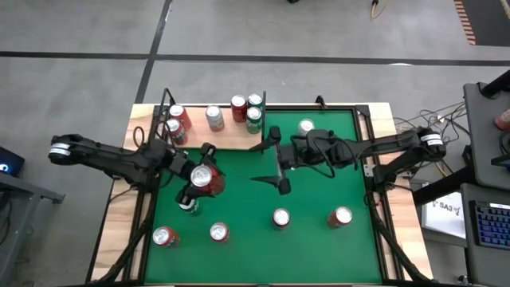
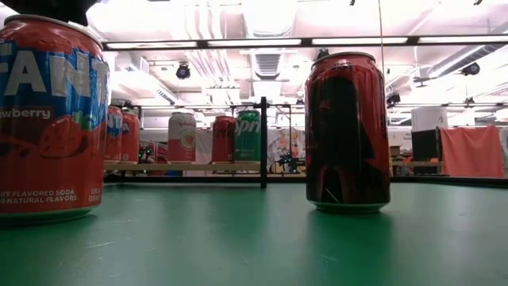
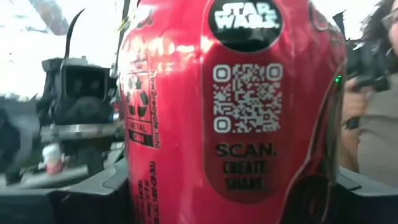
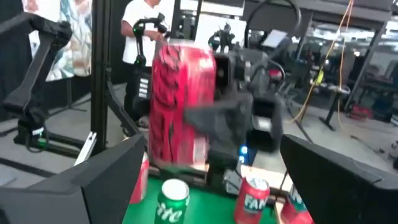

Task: Place canned beverage on shelf
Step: Put the red-black soda can on the shelf aligned with the other red-black soda can

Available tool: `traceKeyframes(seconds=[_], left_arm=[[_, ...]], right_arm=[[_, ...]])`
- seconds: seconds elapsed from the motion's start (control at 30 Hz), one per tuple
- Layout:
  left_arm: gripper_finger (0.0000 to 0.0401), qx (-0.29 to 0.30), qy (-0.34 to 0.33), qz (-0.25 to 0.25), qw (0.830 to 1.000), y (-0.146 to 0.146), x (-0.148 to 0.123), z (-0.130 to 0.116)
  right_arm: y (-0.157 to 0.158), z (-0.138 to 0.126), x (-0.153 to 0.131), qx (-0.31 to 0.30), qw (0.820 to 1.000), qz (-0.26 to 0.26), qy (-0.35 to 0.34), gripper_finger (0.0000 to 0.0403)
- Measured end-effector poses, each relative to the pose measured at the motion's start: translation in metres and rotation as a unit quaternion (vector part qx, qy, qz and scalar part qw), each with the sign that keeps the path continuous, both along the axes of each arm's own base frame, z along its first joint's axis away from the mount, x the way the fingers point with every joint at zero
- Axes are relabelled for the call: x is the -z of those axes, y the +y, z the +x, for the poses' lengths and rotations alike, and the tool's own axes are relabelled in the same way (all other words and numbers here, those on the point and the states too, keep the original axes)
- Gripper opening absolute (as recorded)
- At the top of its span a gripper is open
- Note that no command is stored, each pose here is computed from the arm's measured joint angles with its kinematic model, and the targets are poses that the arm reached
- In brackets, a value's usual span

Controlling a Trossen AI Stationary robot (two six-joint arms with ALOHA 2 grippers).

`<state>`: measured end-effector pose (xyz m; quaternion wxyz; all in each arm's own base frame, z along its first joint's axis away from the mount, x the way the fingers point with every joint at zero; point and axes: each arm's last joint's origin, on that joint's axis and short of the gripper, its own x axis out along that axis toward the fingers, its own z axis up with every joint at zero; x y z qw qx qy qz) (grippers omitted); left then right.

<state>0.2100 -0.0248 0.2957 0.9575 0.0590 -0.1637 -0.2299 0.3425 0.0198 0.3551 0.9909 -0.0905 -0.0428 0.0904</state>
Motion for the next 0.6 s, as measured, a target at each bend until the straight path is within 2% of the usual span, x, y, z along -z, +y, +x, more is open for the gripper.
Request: traceKeyframes(seconds=[0.43,0.6], left_arm=[[0.0274,-0.044,0.046,-0.005,0.998,0.004,0.018,0.017],[0.0274,-0.085,0.052,-0.002,0.995,0.007,0.022,0.023]], right_arm=[[0.016,0.014,-0.004,-0.031,0.999,-0.021,-0.017,0.0368],[0.016,0.017,-0.003,-0.027,0.999,-0.019,-0.02,0.0368]])
